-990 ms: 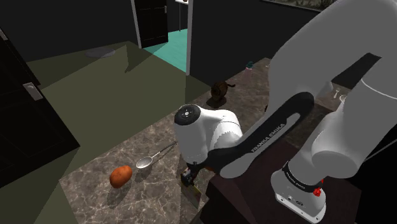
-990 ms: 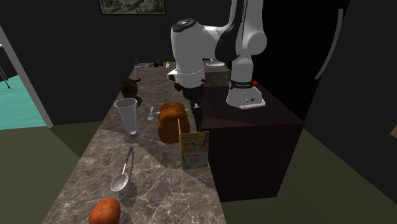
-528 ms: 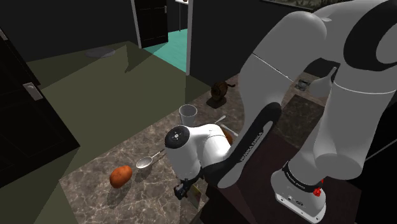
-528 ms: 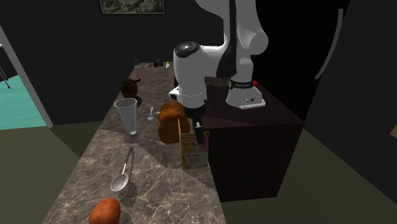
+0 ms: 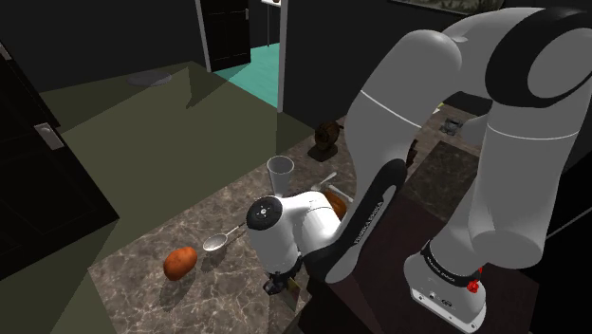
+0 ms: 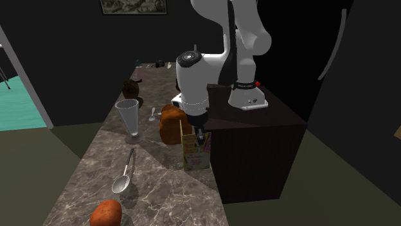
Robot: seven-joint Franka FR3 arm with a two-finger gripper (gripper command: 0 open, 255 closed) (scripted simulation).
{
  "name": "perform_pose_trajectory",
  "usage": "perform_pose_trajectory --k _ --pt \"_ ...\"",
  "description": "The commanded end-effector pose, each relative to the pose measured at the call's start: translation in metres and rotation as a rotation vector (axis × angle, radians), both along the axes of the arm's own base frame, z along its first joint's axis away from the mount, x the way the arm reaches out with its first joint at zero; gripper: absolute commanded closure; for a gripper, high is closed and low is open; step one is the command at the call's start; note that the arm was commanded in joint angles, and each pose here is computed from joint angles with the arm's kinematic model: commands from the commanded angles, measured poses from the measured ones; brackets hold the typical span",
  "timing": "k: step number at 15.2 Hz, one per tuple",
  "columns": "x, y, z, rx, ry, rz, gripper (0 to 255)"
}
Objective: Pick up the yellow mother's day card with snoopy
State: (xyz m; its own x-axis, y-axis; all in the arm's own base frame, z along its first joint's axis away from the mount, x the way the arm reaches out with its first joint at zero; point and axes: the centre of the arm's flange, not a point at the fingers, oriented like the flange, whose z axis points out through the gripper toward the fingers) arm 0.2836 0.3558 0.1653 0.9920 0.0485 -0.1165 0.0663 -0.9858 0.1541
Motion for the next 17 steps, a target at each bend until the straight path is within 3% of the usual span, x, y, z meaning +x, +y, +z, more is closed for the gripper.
perform_pose_trajectory --k 1,7,17 --pt "0.0 0.0 0.0 0.0 0.0 0.0 255" --pt "0.0 0.001 -0.001 0.0 0.0 0.0 255" --pt "0.0 0.001 0.052 0.0 0.0 0.0 255"
